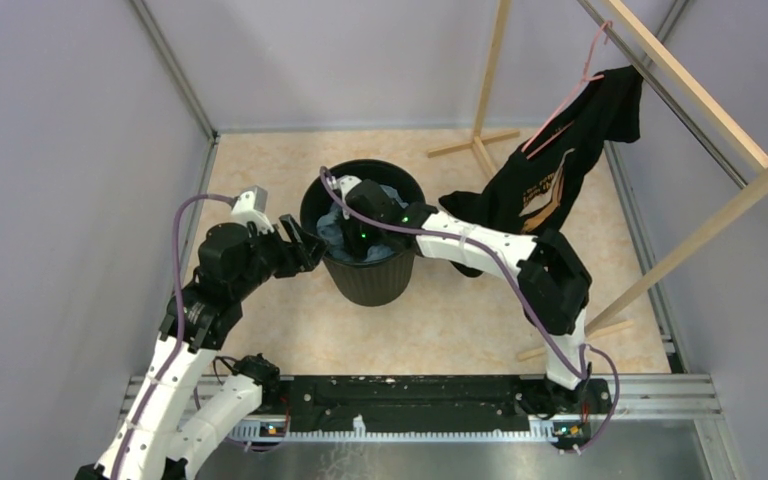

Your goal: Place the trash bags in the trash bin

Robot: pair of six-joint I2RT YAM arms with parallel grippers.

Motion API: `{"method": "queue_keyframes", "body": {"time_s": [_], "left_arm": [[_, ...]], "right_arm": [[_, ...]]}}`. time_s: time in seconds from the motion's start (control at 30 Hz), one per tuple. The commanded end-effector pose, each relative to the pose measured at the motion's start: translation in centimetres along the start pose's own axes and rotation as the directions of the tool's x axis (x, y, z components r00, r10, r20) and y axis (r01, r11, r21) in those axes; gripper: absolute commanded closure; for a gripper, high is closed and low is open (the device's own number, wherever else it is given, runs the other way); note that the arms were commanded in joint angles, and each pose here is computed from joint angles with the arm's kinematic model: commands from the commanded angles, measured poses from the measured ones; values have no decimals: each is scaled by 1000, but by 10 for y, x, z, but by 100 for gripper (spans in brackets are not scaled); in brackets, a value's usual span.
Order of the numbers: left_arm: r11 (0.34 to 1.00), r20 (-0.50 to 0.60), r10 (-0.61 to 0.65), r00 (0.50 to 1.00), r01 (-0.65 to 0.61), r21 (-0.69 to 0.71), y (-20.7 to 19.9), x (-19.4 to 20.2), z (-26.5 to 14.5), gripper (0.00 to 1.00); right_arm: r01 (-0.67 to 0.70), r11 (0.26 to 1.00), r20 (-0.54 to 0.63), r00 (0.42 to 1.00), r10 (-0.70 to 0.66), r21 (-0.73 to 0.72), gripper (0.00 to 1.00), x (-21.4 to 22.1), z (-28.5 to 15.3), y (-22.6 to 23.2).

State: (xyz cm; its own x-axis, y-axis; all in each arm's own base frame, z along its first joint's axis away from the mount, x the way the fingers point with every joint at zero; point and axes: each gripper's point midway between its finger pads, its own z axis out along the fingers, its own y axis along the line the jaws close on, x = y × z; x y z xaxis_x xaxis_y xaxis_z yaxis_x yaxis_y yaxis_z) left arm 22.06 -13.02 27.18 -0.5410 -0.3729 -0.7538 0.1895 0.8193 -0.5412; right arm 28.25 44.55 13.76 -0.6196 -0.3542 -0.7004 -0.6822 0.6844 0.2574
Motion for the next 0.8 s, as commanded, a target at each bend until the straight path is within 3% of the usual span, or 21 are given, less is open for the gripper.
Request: {"method": "queue_keyframes", "body": {"time_s": [0.0,0.2,0.43,0.63,0.77], "left_arm": [[999,48,28,998,-29,15,-6,-14,-7,28],[997,143,75,987,-79,20,-16,-39,-33,18],[979,229,93,969,-130,156,-56,-69,-58,2],[984,231,9,973,-50,172,-70,-91,-46,1],[987,224,-70,972,35,157,-74,-107,-26,8]], "right_arm": [[10,1000,211,977,-5,-25,100,-70,-63,11],[-29,993,333,941,67,-118,100,-94,-111,27],[-76,978,426,892,154,-195,100,-107,-145,29],[-76,972,429,888,168,-223,100,-107,-150,31],[-83,963,420,888,189,-256,100,-104,-150,36]]}}
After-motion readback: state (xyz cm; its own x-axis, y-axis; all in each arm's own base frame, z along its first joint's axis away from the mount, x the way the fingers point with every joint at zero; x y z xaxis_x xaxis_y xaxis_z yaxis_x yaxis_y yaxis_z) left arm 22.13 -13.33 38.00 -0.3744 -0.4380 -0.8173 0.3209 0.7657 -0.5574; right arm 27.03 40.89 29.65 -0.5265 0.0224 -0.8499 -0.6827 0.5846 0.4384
